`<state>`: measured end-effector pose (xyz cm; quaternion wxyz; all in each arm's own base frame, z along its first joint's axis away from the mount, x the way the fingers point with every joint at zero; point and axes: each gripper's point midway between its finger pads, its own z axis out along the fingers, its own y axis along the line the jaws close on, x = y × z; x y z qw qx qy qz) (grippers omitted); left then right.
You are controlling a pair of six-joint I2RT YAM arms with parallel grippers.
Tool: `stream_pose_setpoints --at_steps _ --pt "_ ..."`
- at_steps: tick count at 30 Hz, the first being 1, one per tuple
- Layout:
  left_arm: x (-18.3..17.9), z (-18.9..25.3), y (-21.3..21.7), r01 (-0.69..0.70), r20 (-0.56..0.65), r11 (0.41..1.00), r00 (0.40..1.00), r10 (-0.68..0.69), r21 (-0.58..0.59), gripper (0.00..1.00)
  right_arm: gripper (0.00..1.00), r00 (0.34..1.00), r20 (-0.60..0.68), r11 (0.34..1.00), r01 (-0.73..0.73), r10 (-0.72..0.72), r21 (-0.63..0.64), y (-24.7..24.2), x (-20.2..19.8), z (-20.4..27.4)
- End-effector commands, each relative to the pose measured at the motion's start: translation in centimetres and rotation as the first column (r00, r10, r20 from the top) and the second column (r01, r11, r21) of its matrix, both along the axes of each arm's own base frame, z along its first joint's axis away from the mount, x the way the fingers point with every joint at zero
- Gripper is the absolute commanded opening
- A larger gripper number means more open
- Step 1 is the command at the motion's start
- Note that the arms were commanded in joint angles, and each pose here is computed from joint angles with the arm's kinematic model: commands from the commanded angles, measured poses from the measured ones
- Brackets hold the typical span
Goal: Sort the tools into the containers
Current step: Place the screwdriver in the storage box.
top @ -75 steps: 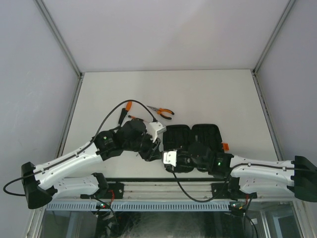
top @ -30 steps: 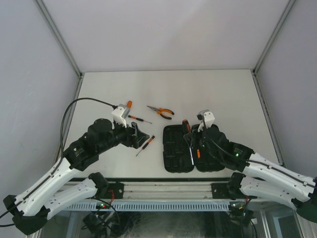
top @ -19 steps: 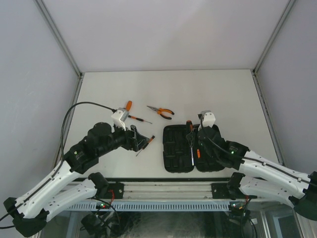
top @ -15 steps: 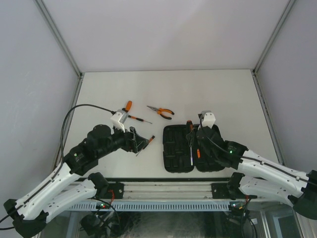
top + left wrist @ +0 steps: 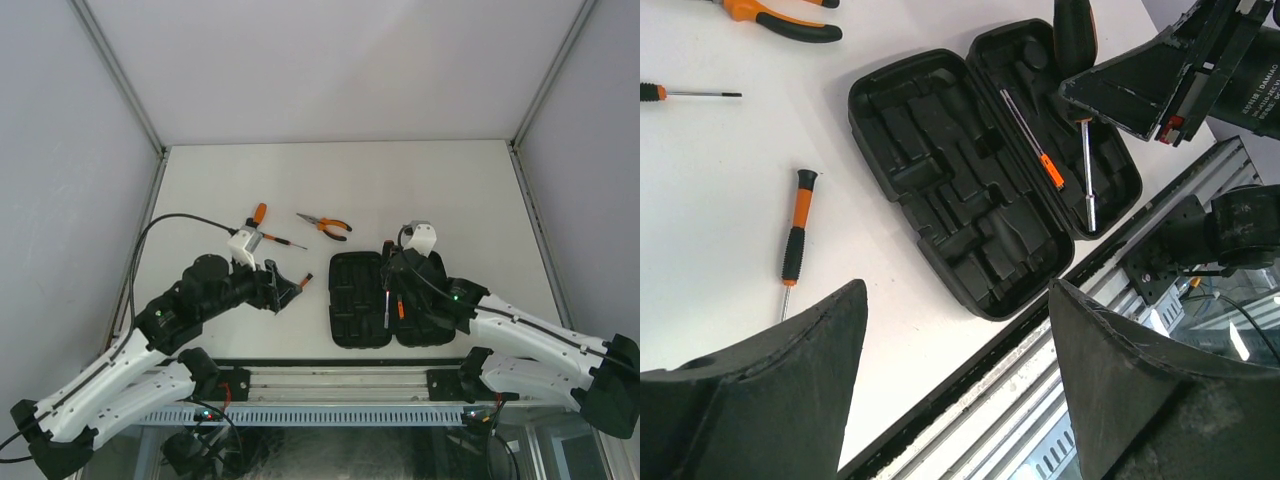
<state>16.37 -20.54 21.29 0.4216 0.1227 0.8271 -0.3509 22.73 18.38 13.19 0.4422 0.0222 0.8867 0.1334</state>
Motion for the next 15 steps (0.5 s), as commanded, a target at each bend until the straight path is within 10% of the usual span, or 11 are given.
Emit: stream_pose_setpoints --at_steps 1,15 --pt "0.8 0.8 -0.7 -0.001 0.029 0.999 1.000 0.002 -0.035 0.76 0.00 0.997 0.053 0.997 0.052 -0.055 0.056 0.2 1.3 1.4" --pt "0.6 -0.1 0.4 -0.067 -0.001 0.996 0.998 0.067 -0.055 0.76 0.00 0.998 -0.003 0.998 -0.056 0.056 0.026 1.1 2.8 -0.6"
